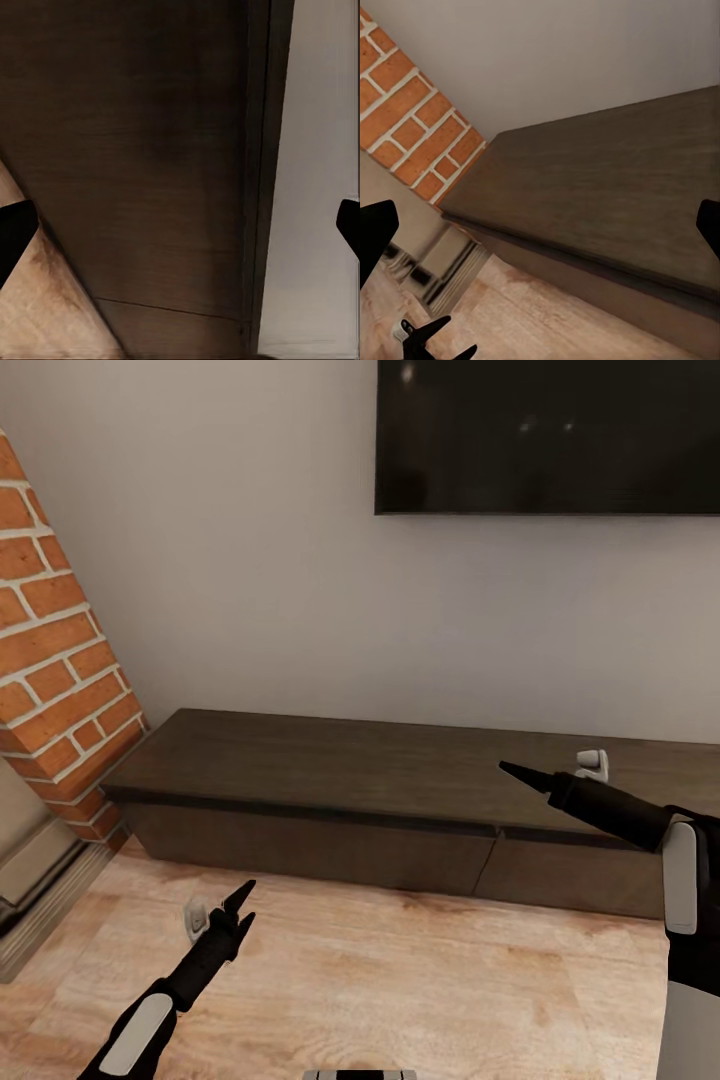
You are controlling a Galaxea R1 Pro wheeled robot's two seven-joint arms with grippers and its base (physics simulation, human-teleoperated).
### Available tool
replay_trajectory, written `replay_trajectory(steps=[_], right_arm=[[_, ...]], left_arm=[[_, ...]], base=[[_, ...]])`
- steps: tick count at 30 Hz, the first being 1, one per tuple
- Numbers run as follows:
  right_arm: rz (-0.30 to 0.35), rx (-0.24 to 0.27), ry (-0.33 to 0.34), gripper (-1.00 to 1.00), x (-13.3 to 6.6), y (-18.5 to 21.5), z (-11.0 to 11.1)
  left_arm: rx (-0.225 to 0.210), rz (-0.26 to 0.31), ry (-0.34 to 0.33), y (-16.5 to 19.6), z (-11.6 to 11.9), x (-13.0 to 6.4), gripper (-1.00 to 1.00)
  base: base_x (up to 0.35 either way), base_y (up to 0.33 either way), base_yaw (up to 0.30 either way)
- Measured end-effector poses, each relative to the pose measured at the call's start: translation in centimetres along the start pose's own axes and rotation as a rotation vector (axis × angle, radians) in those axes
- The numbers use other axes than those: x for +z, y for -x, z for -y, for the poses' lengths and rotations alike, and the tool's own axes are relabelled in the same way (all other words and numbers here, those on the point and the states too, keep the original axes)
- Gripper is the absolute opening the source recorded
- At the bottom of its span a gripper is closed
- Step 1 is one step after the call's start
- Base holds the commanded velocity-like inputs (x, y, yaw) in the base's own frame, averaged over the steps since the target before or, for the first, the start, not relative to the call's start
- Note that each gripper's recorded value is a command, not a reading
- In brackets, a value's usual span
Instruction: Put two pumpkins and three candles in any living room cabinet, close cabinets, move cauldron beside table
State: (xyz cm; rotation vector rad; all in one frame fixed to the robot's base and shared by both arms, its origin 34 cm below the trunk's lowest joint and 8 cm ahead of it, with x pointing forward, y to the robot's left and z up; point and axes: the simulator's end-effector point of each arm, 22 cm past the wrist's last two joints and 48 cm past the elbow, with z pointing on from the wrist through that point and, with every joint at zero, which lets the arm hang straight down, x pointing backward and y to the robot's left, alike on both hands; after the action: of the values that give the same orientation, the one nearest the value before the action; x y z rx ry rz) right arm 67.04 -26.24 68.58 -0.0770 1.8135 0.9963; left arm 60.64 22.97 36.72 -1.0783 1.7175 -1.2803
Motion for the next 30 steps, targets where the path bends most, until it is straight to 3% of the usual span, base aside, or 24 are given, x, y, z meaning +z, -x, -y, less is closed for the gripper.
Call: replay_trajectory(steps=[6, 16, 19, 24, 30], right_arm=[[0.000, -0.001, 0.000, 1.00, 0.0, 0.0, 0.0], [0.000, -0.001, 0.000, 1.00, -0.1, 0.0, 0.0], [-0.001, 0.000, 0.000, 1.00, -0.1, 0.0, 0.0], [-0.001, -0.001, 0.000, 1.00, -0.1, 0.0, 0.0], [0.000, -0.002, -0.001, 1.00, -0.1, 0.0, 0.1]], left_arm=[[0.024, -0.028, -0.017, -1.1, 0.7, 0.3, 1.00], [0.041, 0.026, -0.025, -0.6, 0.0, -0.7, 1.00], [0.008, 0.053, -0.039, 0.1, -0.1, -1.1, 1.00], [-0.087, 0.121, -0.031, 1.5, -1.8, -2.3, 1.00], [-0.135, 0.155, -0.028, 2.1, -2.5, -2.8, 1.00]], base=[[0.039, 0.000, 0.000], [0.265, 0.000, 0.000], [0.323, -0.002, 0.000], [0.183, -0.011, 0.000], [0.043, -0.003, 0.000]])
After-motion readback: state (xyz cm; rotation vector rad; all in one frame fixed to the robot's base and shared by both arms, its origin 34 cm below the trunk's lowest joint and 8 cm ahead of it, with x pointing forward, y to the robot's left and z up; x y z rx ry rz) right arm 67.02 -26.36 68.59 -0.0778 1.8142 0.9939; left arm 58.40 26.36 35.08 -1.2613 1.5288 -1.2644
